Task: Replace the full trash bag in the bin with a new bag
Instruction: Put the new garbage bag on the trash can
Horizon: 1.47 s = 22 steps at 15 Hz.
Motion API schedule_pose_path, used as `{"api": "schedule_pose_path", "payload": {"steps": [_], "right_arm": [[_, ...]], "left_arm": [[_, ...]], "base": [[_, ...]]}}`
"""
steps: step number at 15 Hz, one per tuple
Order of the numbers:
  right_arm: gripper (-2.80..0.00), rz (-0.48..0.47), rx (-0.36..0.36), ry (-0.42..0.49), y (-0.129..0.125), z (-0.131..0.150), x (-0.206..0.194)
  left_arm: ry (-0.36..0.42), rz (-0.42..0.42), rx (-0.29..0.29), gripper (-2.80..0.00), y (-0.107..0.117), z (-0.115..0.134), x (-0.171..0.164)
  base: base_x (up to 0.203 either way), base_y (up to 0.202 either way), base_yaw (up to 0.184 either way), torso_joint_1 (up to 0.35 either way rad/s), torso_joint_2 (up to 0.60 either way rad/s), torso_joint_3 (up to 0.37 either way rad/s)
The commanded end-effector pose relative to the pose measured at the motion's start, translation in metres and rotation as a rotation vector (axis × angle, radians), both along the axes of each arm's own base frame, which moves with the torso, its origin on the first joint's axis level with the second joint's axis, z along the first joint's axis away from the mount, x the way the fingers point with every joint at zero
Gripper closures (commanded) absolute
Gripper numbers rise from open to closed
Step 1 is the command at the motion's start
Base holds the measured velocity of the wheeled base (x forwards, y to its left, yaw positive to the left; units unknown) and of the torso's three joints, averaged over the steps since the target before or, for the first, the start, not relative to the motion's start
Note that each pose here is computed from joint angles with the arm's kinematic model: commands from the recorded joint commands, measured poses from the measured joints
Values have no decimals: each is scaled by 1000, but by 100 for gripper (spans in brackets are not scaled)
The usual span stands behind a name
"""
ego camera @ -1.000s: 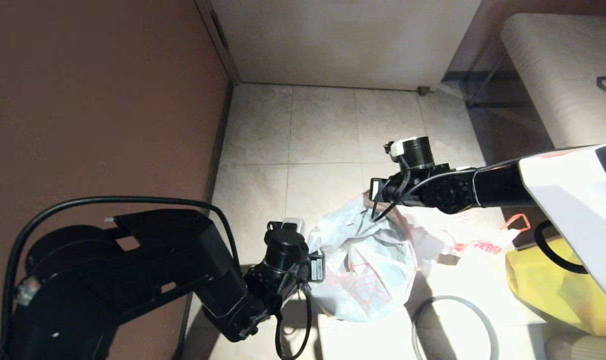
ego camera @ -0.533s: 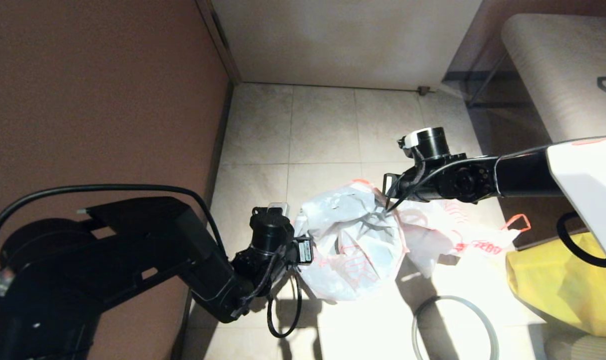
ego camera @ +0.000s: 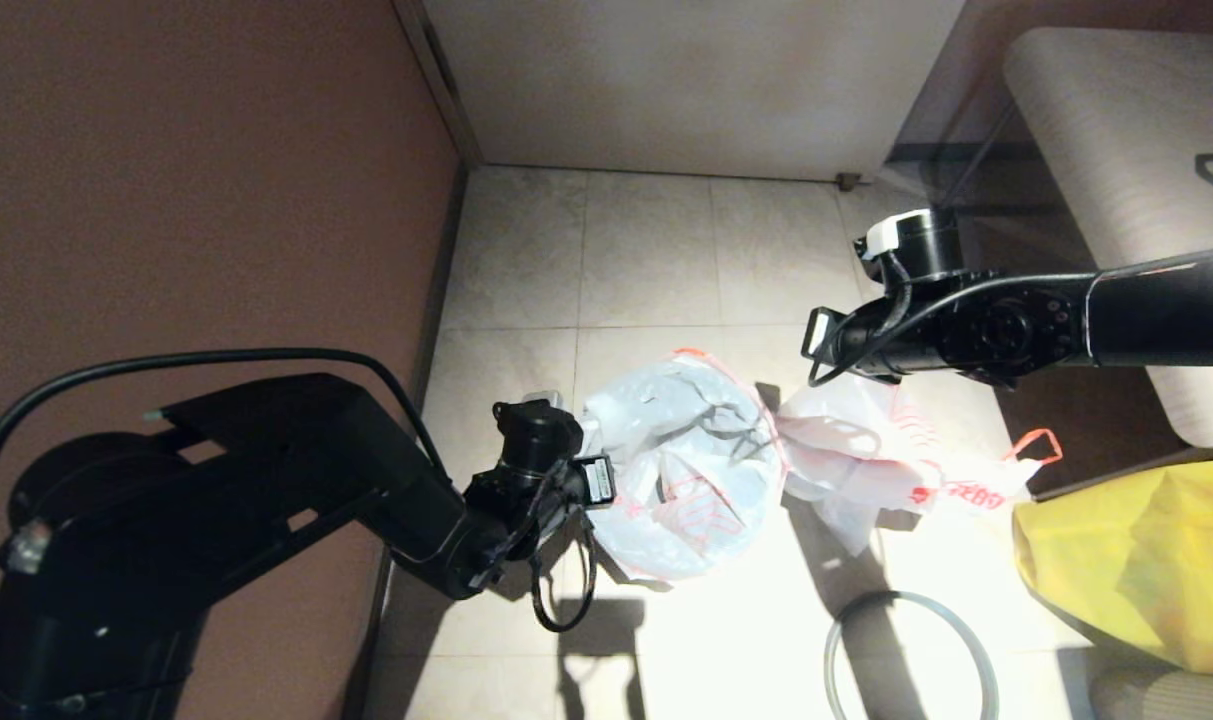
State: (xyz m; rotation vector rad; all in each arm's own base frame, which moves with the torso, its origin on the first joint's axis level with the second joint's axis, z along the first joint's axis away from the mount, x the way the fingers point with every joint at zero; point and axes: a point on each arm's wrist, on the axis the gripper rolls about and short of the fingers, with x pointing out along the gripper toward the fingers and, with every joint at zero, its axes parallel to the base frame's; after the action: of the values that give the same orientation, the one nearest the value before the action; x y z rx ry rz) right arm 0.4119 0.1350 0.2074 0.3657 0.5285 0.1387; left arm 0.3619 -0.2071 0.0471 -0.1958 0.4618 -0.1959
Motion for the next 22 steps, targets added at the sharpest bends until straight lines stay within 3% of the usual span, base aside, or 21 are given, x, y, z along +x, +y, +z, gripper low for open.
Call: {"api": "schedule_pose_path", "payload": {"steps": [1, 6, 9, 12, 14, 18, 22], "right_arm": [[0, -15, -2, 7, -7, 3, -10], [0, -54, 1, -21, -22, 3, -19], [0, -55, -8, 6, -29, 4, -40], [0, -69, -40, 94, -38, -18, -64], [0, -67, -50, 104, -37, -33, -76], [0, -60, -67, 52, -24, -38, -95], [0, -90, -66, 35, -35, -31, -96]], "left_arm": [[49, 29, -5, 0, 1, -17, 16], [100, 36, 28, 0, 4, -40, 21], [115, 30, 57, 0, 16, -25, 0], [124, 22, 78, 0, 32, -4, -30], [107, -8, 139, 0, 38, 4, -40], [137, 32, 186, 0, 40, -18, -32], [152, 53, 206, 0, 26, -69, -6]], "base": [[0, 0, 0, 0, 0, 0], [0, 0, 0, 0, 0, 0], [0, 0, 0, 0, 0, 0], [0, 0, 0, 0, 0, 0], [0, 0, 0, 0, 0, 0], [0, 0, 0, 0, 0, 0], [0, 0, 0, 0, 0, 0]]}}
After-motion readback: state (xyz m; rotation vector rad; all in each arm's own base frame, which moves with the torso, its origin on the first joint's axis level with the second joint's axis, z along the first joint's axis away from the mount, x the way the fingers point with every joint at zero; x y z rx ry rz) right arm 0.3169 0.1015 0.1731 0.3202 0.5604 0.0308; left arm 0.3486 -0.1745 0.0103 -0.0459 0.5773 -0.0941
